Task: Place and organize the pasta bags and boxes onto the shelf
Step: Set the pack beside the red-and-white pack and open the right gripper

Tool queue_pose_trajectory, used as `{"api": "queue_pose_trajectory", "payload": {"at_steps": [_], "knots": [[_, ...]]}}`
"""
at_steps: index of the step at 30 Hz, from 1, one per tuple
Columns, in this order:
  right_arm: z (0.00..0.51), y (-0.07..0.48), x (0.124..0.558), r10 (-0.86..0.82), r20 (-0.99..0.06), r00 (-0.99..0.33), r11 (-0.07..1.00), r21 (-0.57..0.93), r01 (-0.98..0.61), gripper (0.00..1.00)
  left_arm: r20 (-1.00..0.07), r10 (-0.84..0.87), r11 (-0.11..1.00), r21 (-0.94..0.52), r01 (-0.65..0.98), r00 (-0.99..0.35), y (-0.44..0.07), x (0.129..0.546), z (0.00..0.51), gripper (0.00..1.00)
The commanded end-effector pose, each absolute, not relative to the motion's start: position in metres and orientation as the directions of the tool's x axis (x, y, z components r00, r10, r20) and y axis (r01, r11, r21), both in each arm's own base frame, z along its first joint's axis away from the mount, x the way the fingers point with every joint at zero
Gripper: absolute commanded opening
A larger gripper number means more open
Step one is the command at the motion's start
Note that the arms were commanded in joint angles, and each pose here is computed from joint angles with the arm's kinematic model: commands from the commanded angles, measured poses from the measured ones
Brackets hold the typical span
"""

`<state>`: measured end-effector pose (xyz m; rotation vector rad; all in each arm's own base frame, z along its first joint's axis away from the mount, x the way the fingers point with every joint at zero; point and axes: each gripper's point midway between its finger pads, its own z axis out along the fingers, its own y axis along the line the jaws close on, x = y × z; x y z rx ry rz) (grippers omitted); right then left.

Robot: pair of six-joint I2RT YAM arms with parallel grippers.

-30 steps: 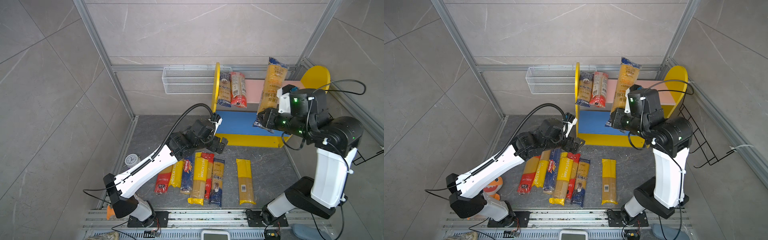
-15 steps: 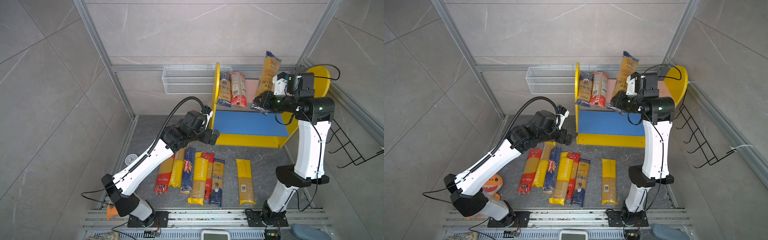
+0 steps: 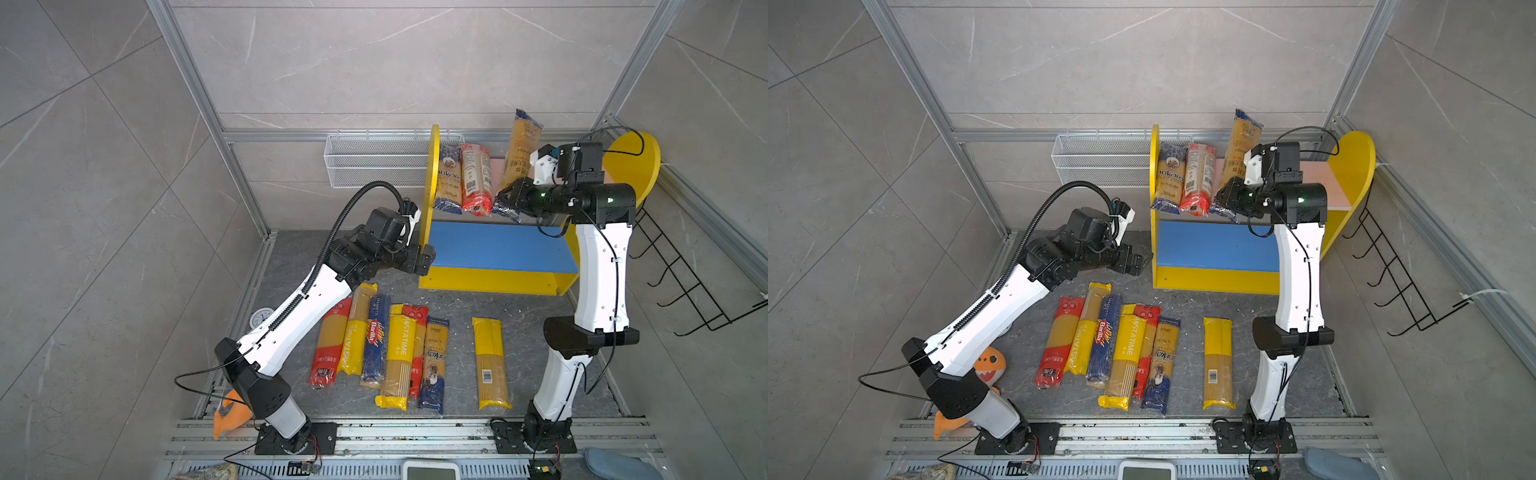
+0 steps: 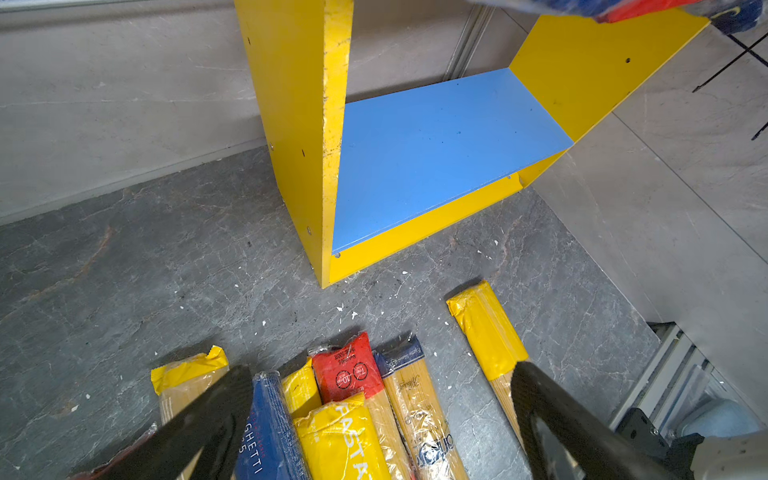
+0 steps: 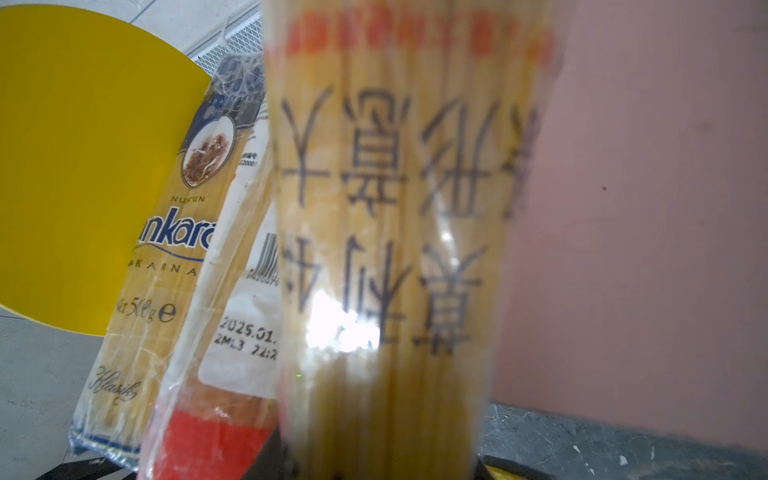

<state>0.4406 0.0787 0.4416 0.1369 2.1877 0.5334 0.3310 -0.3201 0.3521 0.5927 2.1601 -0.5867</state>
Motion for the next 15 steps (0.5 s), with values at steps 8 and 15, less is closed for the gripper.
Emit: {"api": "queue_pose_trajectory", "payload": {"at_steps": [8,15], "knots": [[0.487,0.082,0.460,0.279,-0.835,-0.474,0.889,0.412,-0.202,0.26,-0.805,0.204,0.776,-0.214,0.594,-0.556,-0.316,0.338,0.362,1.00],[0.472,0.082,0.471,0.288,-0.812,-0.507,0.886,0.427,-0.181,0.67,-0.801,0.196,0.783,-0.219,0.582,-0.566,-0.310,0.339,0.358,1.00]]}}
